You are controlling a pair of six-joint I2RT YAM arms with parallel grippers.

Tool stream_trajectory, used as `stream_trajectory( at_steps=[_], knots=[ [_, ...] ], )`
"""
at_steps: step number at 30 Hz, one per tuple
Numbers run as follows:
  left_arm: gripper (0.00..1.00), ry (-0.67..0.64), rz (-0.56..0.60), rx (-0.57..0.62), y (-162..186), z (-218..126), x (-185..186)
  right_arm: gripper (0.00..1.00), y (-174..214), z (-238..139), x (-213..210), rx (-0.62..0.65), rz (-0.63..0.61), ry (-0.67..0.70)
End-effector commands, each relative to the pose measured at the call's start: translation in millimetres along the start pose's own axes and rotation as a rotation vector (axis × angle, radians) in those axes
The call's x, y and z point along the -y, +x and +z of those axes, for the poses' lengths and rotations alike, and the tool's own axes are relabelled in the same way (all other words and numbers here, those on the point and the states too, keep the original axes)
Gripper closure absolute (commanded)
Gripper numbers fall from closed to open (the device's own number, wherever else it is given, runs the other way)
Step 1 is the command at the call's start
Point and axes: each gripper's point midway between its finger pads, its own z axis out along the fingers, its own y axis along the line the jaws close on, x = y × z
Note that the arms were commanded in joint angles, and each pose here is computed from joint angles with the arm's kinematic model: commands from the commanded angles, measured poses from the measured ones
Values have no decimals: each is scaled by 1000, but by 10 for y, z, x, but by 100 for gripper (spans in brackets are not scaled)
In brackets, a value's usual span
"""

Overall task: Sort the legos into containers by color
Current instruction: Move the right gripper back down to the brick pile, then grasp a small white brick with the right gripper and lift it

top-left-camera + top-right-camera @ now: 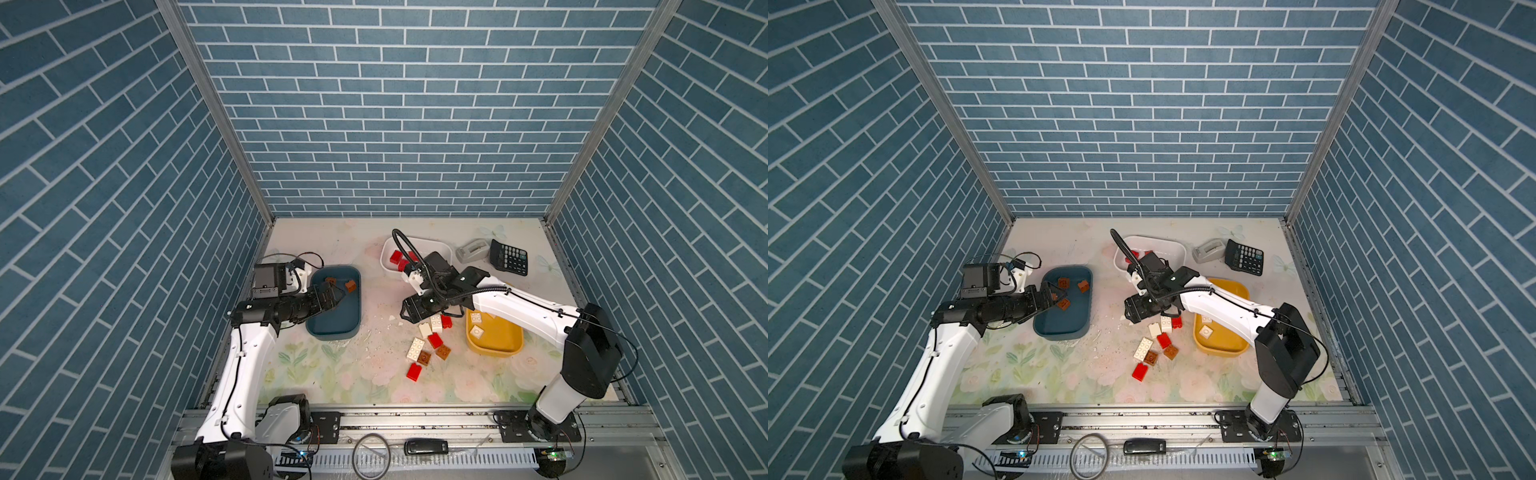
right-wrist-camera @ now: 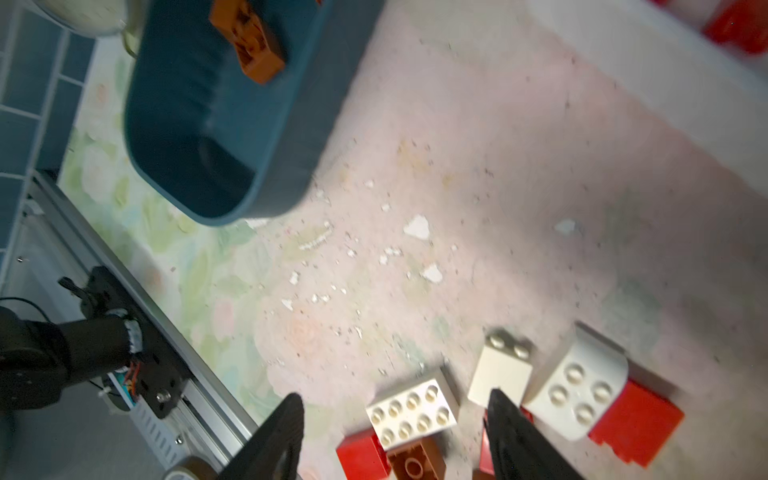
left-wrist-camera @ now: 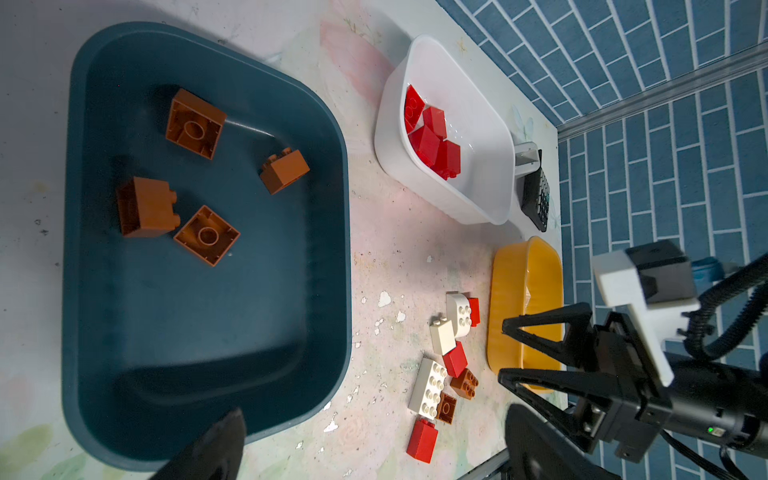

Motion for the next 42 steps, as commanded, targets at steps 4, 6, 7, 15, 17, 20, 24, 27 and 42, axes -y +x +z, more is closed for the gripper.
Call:
stream_trajectory(
  at_steps=[4,6,7,15,17,20,24,27,42],
  knots=[
    [1,14,-28,-8,41,49,-37,36,421,29,322,-106,65,149],
    [1,14,-31,-9,48,59,-45,37,423,111,375,-103,88,170],
    [1,15,-33,-9,52,61,-47,38,427,159,384,-108,89,174],
    [1,16,-38,-15,67,89,-66,44,398,452,405,-118,89,174],
    [1,16,-38,-15,70,91,-69,45,402,503,492,-122,86,217],
    [1,18,-42,-13,69,99,-73,46,423,605,561,-138,84,246],
    [1,18,-40,-20,80,93,-69,48,461,696,640,-156,86,273],
    [1,19,-36,-21,82,91,-66,49,462,737,640,-166,79,275],
    [1,23,-36,-29,95,104,-66,67,615,817,742,-228,46,327]
  ],
)
